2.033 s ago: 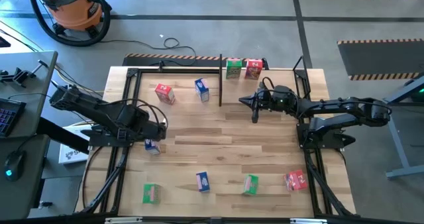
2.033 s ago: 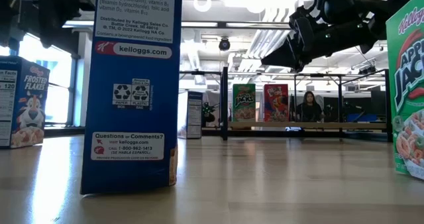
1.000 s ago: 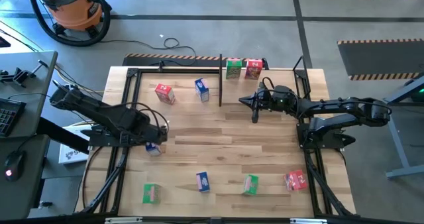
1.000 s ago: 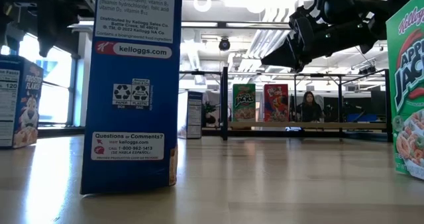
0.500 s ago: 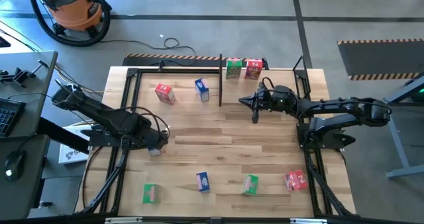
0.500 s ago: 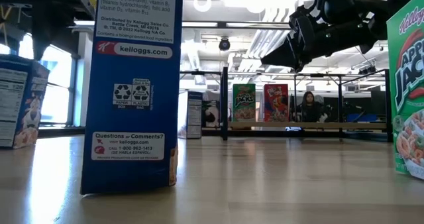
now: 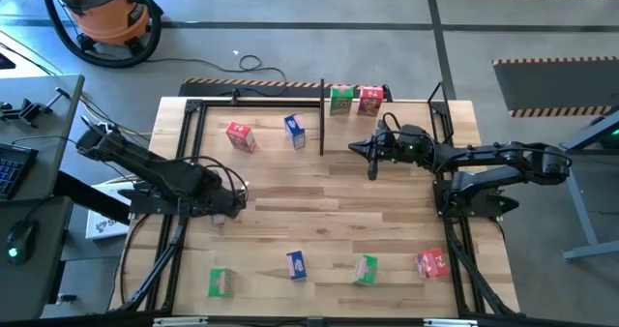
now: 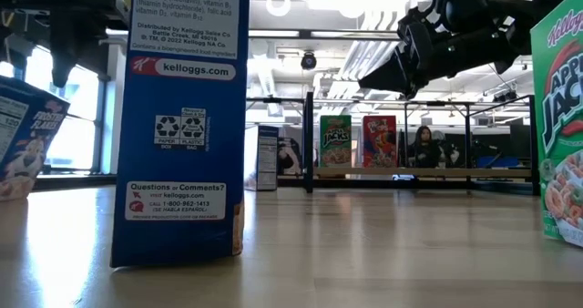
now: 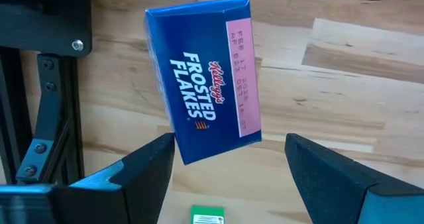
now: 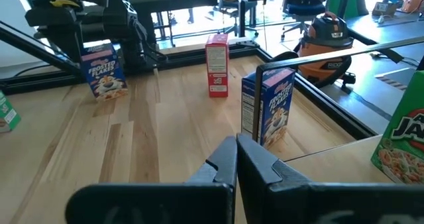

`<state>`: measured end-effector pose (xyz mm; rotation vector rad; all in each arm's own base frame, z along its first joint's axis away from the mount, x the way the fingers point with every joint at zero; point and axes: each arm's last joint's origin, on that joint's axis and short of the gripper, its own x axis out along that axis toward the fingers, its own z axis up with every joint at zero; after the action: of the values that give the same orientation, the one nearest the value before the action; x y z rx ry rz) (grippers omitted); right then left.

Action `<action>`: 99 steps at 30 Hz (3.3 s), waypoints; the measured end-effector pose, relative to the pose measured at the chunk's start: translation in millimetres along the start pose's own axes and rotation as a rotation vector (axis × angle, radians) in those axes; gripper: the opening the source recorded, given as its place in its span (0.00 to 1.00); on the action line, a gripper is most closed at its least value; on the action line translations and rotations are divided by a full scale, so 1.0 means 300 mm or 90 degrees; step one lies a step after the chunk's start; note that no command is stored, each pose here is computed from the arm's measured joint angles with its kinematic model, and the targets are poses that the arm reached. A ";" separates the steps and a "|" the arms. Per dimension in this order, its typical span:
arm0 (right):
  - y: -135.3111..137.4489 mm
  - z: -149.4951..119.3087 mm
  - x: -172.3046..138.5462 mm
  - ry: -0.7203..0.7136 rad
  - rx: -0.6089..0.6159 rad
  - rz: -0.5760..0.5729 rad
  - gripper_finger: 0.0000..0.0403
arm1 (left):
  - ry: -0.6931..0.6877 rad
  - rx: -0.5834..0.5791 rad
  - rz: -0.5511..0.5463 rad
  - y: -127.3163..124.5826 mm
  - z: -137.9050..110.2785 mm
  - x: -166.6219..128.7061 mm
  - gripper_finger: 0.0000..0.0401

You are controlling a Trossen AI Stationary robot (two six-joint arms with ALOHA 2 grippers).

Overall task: Stack cereal on shelf
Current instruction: Put the middle left blue cereal box on the shelf

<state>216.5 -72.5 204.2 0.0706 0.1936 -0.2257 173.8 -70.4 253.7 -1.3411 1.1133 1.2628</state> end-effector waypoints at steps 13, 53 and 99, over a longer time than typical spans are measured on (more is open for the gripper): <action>0.000 0.001 0.000 -0.002 0.000 0.000 0.00 | 0.006 0.028 0.041 0.015 0.004 0.000 0.70; 0.017 0.001 0.001 0.001 0.031 0.070 0.12 | -0.167 0.442 -0.084 -0.033 -0.030 -0.053 0.46; 0.276 0.374 0.373 0.175 0.109 0.369 0.73 | -0.377 1.152 -0.443 -0.328 0.138 -0.191 0.46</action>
<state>363.0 -26.4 295.8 0.3227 0.4172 0.3495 262.8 -15.7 315.1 0.1333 0.7260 -0.1514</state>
